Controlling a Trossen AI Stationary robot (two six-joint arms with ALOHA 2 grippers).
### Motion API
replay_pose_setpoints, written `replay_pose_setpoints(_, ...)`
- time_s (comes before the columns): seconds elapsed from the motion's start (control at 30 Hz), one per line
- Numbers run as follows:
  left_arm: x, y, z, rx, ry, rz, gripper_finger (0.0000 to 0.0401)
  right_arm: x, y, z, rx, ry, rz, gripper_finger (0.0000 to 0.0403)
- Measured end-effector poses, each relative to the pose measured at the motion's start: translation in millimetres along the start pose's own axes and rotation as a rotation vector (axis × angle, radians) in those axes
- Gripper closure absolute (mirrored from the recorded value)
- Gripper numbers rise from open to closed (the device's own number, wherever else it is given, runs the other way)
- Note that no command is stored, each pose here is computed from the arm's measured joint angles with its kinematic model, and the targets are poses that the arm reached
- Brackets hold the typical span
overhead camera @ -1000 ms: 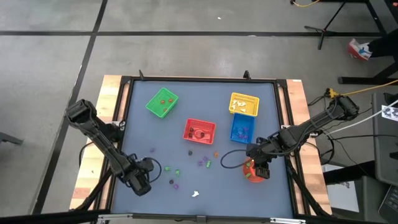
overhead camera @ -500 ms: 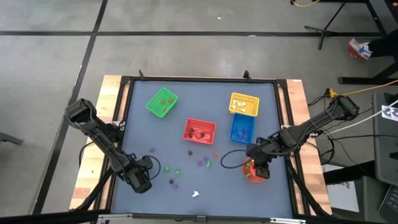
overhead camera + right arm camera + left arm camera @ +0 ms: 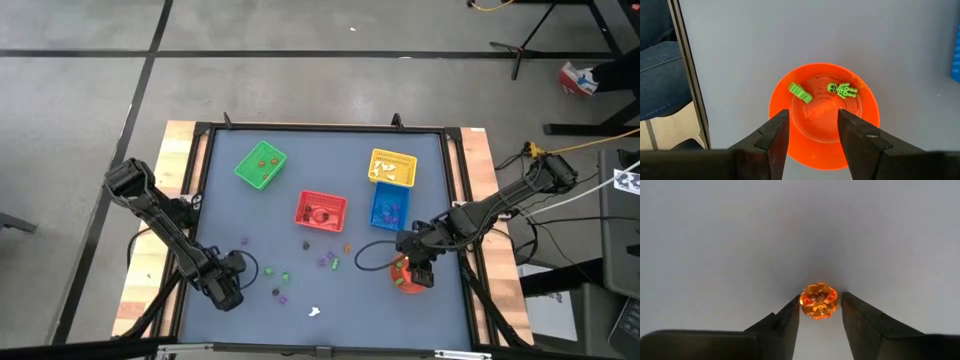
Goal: Sort Halloween decoration
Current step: Put the orange pumpkin toy into the green bin
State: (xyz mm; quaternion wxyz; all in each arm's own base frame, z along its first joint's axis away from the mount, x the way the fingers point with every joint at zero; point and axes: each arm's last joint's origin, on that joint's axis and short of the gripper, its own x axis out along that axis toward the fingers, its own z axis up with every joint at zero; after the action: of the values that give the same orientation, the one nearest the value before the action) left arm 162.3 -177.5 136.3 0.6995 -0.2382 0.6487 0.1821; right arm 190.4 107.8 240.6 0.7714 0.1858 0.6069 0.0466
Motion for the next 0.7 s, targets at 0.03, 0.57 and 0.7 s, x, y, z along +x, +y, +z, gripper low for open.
replay_pose_setpoints(0.03, 0.1, -0.1, 0.0, 0.0, 0.0, -0.001, 0.0283, 0.0, 0.1, 0.0, 0.0, 0.0, 0.0, 0.0236)
replay_pose_setpoints(0.57, 0.3, -0.1, 0.2, -0.005, 0.0, 0.0, 0.0321, 0.0, 0.0, 0.0, 0.0, 0.0, 0.0, 0.0236)
replay_pose_setpoints(0.7, -2.0, -3.0, 1.6, -0.029, 0.001, -0.009, 0.0322, 0.0, 0.1, 0.0, 0.0, 0.0, 0.0, 0.0236)
